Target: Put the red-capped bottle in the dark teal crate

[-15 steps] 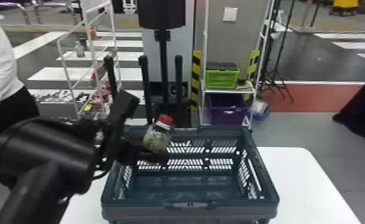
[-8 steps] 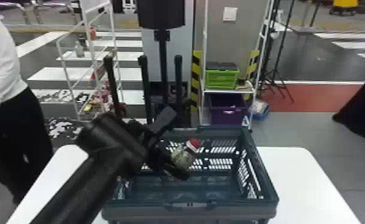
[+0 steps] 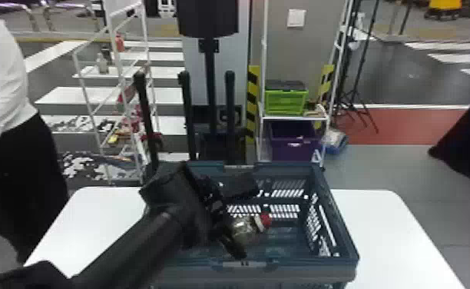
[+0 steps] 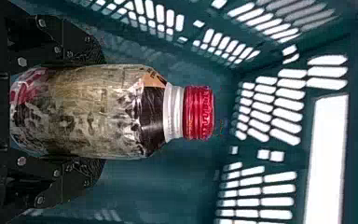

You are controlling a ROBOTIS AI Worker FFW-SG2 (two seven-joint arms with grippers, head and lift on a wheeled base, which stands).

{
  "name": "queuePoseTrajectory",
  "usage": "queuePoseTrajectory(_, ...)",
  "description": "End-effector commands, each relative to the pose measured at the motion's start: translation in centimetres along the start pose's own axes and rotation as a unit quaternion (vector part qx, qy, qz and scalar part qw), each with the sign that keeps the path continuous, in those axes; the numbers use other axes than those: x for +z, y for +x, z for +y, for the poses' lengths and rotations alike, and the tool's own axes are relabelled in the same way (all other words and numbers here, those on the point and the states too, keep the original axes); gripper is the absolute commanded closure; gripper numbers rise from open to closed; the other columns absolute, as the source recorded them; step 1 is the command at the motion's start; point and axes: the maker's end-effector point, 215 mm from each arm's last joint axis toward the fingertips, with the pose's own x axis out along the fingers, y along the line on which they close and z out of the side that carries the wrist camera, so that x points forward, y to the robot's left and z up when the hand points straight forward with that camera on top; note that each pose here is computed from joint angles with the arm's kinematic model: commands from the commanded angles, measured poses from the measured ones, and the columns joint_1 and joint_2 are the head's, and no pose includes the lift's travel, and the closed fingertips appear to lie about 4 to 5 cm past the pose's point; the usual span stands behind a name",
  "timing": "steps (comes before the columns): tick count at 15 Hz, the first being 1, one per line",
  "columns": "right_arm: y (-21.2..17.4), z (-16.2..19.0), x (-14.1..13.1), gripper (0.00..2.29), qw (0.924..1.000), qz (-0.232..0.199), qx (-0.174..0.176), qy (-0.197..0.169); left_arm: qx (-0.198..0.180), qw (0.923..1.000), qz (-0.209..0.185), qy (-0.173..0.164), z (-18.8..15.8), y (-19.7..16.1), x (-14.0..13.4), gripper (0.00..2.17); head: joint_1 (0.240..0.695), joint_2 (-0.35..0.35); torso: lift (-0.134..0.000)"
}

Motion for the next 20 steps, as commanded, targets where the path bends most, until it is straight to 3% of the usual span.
queuePoseTrajectory(1,0.1,0.0,0.0,0.15,1.0000,0.000,0.000,0.000,0.000,0.9998,0.017,0.007,-0.1,0.4,-1.1,1.70,0.499,0.000,0.000)
queuePoseTrajectory(2,0.2,0.0,0.1,0.15,1.0000,-0.002,0.000,0.000,0.001,0.9998,0.018,0.007,-0.1,0.5,-1.2,1.69,0.499,0.000,0.000)
queuePoseTrajectory(4,0.1,0.0,0.2,0.15,1.0000,-0.002,0.000,-0.001,0.004,0.9998,0.019,0.006,-0.2,0.6,-1.4,1.30,0.499,0.000,0.000)
queuePoseTrajectory(5,0.1,-0.1,0.2,0.15,1.0000,-0.002,0.000,-0.001,0.009,0.9998,0.016,0.005,-0.4,0.9,-1.3,0.53,0.499,0.000,0.000)
queuePoseTrajectory(6,0.1,-0.2,0.2,0.15,1.0000,-0.002,-0.001,-0.002,0.016,0.9997,0.016,0.003,-0.2,0.9,-1.3,0.07,0.499,0.000,0.000)
queuePoseTrajectory(11,0.1,-0.1,0.2,0.15,1.0000,0.001,0.001,-0.003,0.060,0.9974,0.014,-0.038,1.3,-1.7,-1.1,0.01,0.499,0.000,0.000)
queuePoseTrajectory(14,0.0,-0.1,0.0,0.15,1.0000,0.004,0.001,-0.003,0.106,0.9883,-0.041,-0.101,3.8,-6.7,-0.2,0.01,0.499,0.000,0.000)
queuePoseTrajectory(17,0.1,-0.1,0.2,0.15,1.0000,0.001,0.002,-0.003,0.144,0.9708,-0.101,-0.163,5.2,-11.5,-0.2,0.02,0.499,0.000,0.000)
queuePoseTrajectory(19,0.0,-0.2,0.3,0.15,1.0000,0.001,0.001,-0.003,0.163,0.9498,-0.163,-0.212,5.5,-15.2,-0.6,0.02,0.499,0.000,0.000)
queuePoseTrajectory(20,0.0,-0.3,0.3,0.15,1.0000,0.001,0.001,-0.003,0.172,0.9347,-0.204,-0.235,5.1,-17.2,-1.0,0.02,0.499,0.000,0.000)
